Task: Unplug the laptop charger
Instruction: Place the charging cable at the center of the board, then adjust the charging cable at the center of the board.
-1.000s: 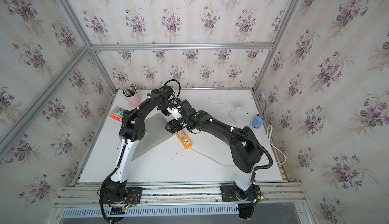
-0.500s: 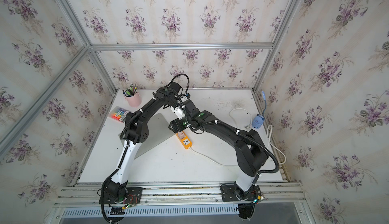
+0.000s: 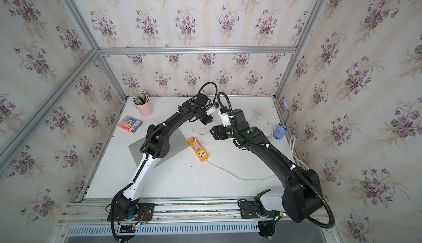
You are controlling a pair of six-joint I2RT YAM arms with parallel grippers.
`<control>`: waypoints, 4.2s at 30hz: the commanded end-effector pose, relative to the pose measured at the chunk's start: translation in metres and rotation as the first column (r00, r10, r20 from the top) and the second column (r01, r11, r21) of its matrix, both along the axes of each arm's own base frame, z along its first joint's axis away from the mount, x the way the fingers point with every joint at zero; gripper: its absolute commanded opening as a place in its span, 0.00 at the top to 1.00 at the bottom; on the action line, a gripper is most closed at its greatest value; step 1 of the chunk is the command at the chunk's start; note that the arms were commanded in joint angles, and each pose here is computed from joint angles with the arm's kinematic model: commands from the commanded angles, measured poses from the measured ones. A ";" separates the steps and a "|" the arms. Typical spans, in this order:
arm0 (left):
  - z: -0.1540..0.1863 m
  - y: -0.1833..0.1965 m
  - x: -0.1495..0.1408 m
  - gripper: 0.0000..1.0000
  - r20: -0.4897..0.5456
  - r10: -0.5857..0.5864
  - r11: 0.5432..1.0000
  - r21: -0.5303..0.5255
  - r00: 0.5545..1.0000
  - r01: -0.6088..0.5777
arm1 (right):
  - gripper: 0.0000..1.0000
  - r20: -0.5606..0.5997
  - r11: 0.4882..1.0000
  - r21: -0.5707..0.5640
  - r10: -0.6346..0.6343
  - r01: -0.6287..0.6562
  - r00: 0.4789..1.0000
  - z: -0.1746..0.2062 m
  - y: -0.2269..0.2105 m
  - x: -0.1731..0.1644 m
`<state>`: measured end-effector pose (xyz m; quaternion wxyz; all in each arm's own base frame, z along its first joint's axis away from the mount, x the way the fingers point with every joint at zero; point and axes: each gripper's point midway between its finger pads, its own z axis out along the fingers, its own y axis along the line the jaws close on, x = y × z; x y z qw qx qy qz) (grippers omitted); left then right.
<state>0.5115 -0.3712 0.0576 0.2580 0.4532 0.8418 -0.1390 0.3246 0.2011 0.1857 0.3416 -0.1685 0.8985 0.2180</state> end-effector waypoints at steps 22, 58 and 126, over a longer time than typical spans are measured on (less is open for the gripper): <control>0.101 0.084 -0.021 0.00 0.181 0.242 0.970 -0.040 0.953 -0.239 | 0.17 -0.017 0.987 -0.043 0.153 -0.153 0.988 -0.035 0.073 -0.003; 0.060 0.056 -0.042 0.00 -0.522 0.197 0.924 -0.185 0.830 -0.335 | 0.15 0.054 0.999 0.034 -0.043 0.041 0.998 0.001 0.031 0.036; 0.052 0.072 -0.043 0.00 -0.277 0.148 0.962 -0.181 0.949 -0.203 | 1.00 0.059 0.997 0.028 0.074 -0.076 0.996 -0.099 0.054 0.128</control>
